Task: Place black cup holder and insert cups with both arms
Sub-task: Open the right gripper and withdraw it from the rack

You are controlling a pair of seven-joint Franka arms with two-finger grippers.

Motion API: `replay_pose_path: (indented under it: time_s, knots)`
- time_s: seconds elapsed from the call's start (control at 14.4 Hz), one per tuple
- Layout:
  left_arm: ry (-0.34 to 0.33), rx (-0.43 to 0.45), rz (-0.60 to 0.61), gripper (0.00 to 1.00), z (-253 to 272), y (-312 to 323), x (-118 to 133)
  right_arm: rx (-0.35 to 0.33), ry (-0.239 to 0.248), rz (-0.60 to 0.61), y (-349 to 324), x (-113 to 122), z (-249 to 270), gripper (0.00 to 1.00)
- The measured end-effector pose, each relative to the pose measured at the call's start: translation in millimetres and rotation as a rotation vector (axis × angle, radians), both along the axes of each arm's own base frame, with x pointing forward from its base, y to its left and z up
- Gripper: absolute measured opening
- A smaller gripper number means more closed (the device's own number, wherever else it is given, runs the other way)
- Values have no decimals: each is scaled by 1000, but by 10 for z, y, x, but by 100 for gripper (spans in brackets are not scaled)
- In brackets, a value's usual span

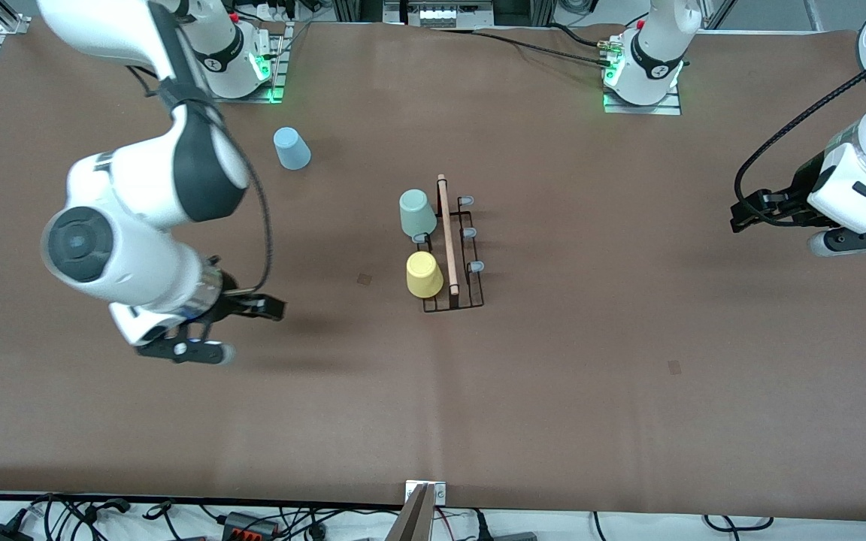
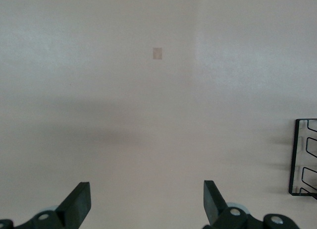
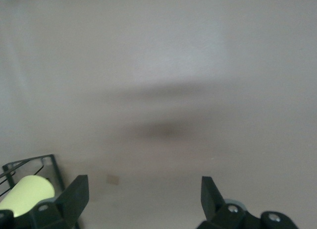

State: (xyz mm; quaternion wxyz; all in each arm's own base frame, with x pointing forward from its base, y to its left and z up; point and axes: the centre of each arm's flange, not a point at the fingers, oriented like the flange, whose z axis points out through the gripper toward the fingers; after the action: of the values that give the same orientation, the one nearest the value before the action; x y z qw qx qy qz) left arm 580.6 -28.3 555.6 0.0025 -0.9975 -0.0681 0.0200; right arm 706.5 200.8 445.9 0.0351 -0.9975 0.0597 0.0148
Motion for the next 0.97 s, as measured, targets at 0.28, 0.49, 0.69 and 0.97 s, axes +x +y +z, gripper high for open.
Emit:
replay_pose_path:
  time_s: [0.28,0.49,0.69,0.97]
  knots:
    - [0,0,0,100,0,0,0,-14,-32,-83,-709,119,216,100]
    - [0,0,0,100,0,-1,0,-8,-61,-98,-1403,81,397,100]
    - [0,0,0,100,0,-1,0,-19,-97,-68,-1980,-125,580,100]
    - [0,0,0,100,0,-1,0,-34,-117,19,-2360,-411,913,100]
